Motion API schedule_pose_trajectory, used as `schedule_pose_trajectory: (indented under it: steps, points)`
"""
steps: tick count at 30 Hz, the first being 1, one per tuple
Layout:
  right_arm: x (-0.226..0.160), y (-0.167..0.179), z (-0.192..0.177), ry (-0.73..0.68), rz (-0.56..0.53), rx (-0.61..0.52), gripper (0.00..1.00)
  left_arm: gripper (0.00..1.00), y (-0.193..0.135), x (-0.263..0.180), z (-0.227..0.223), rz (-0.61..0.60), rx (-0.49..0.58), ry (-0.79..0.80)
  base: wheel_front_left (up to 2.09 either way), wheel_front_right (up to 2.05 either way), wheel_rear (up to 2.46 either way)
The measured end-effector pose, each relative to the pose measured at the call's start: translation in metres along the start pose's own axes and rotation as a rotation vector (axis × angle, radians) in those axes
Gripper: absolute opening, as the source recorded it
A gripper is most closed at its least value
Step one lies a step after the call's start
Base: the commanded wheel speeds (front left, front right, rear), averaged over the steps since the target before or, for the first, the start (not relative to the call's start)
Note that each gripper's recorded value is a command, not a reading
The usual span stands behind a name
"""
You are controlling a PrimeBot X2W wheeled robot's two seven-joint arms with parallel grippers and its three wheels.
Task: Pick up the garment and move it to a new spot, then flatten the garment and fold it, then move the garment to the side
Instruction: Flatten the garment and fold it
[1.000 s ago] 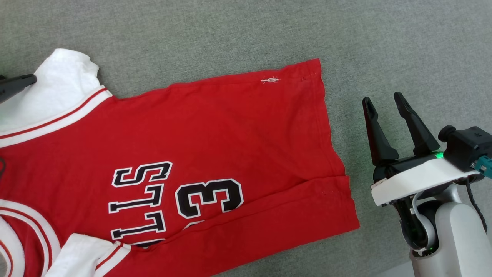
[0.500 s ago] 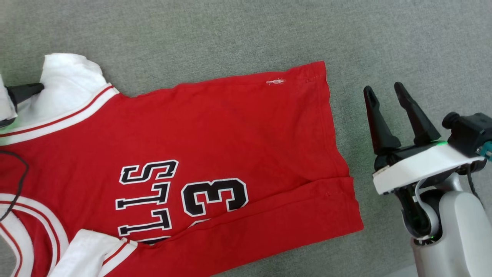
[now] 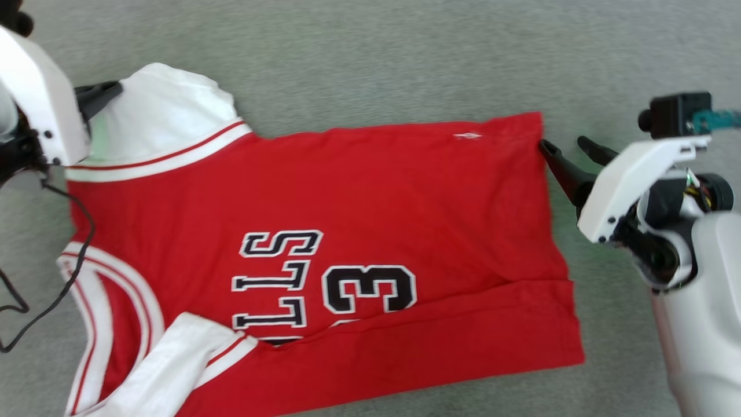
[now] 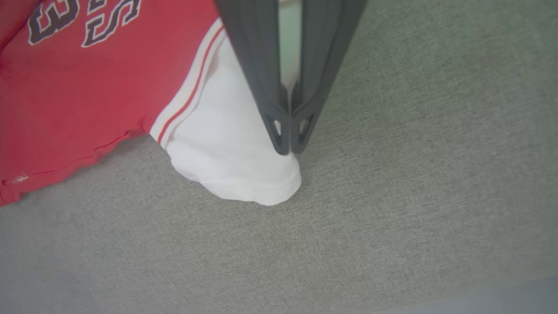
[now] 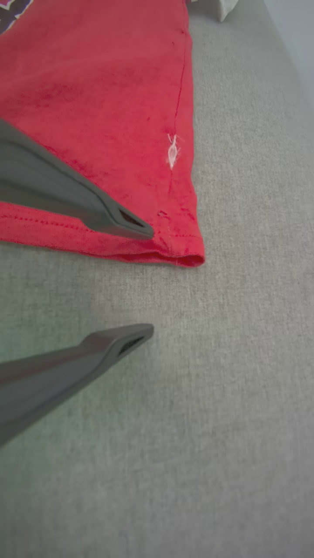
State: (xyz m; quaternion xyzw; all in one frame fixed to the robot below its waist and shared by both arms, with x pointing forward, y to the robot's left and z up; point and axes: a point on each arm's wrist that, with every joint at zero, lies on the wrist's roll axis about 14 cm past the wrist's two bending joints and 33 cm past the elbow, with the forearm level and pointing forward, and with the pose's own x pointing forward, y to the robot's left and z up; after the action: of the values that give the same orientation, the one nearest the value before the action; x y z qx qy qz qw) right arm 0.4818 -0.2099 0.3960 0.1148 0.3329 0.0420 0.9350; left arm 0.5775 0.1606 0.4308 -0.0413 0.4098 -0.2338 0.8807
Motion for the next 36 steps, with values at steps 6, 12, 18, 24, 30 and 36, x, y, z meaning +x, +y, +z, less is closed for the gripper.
schedule_pose_trajectory:
  steps: [6,12,18,24,30,36]
  points:
    - [0.030,0.020,0.000,0.130,0.053,-0.029,1.00,0.00,0.001,-0.006,0.000,0.007,0.039,-0.015,0.00,0.00,0.00]
    - [0.052,0.023,-0.007,0.235,0.057,-0.060,1.00,0.00,0.006,0.000,-0.007,0.008,0.045,-0.006,0.00,0.00,0.00]
    - [0.059,0.024,-0.013,0.331,0.051,-0.068,0.00,0.00,0.008,0.002,-0.011,0.011,0.042,-0.004,0.00,0.00,0.00]
    - [0.054,0.028,-0.004,0.306,0.055,-0.112,0.00,0.00,0.008,-0.006,-0.008,0.015,0.038,-0.037,0.00,0.00,0.00]
    - [0.033,0.029,0.027,0.150,0.051,-0.156,0.00,0.00,0.002,-0.031,-0.001,0.018,0.038,-0.127,0.00,0.00,0.00]
    - [-0.004,0.029,0.030,0.063,0.055,-0.139,0.00,0.00,-0.001,-0.066,-0.018,0.033,-0.003,-0.207,0.00,0.00,0.00]
